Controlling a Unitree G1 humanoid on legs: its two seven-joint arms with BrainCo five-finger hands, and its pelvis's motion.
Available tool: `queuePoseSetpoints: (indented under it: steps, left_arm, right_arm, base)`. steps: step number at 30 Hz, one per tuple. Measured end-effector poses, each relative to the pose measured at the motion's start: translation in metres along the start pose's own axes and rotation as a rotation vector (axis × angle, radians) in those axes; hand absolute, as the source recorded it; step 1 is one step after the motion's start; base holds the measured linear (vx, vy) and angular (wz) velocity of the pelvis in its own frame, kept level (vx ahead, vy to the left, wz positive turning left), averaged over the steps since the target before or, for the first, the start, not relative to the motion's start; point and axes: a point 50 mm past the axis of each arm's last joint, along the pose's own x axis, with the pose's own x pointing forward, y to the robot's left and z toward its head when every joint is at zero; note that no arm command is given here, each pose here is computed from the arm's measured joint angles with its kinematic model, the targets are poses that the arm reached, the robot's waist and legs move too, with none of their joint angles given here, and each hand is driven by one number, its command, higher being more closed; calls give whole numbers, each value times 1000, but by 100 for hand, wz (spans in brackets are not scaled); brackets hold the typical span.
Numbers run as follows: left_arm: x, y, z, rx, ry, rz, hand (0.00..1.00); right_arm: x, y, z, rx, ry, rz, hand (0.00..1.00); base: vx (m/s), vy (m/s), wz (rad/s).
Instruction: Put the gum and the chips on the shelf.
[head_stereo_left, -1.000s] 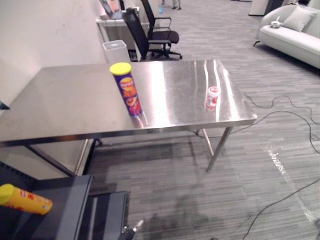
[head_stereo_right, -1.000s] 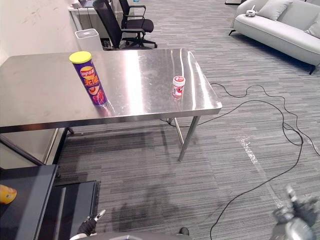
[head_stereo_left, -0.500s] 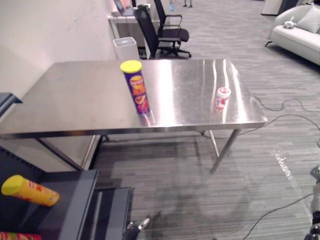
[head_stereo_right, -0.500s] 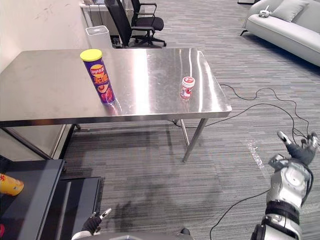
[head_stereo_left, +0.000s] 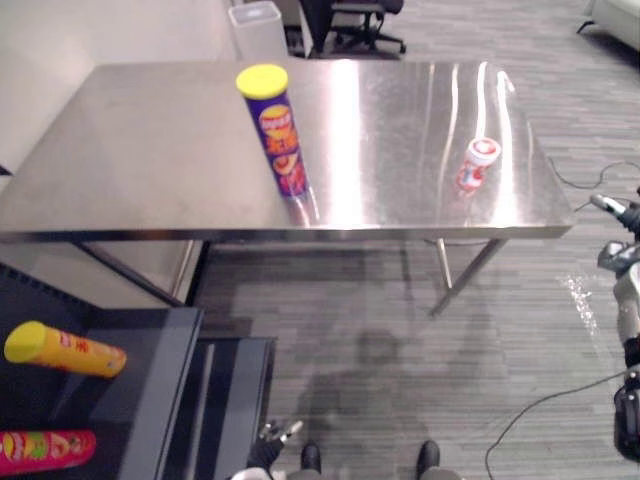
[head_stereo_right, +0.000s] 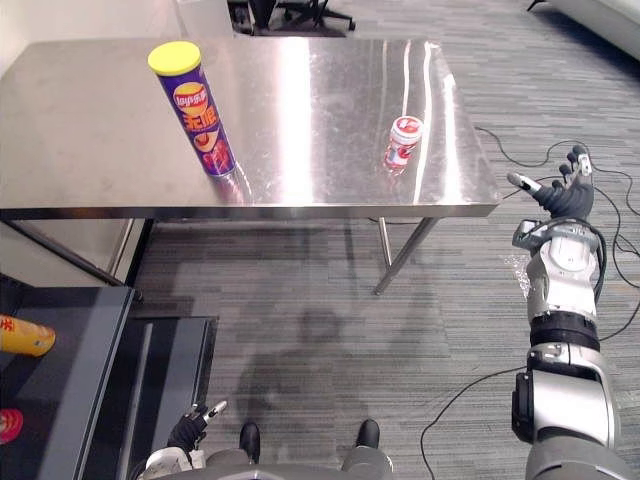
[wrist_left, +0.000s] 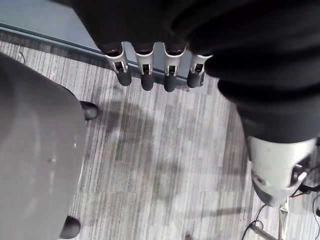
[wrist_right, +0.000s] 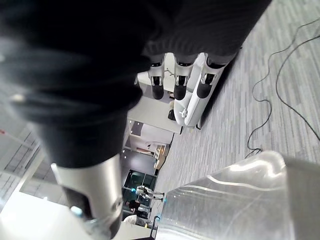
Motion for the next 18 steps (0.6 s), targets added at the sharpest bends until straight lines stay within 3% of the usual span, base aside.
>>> queuePoseSetpoints:
  steps: [18]
  left_arm:
    - [3, -6, 24, -19, -107, -16, 0]
  right_arm:
    - [15, 44, 40, -160, -130, 147, 0]
  base:
    - [37, 14, 6]
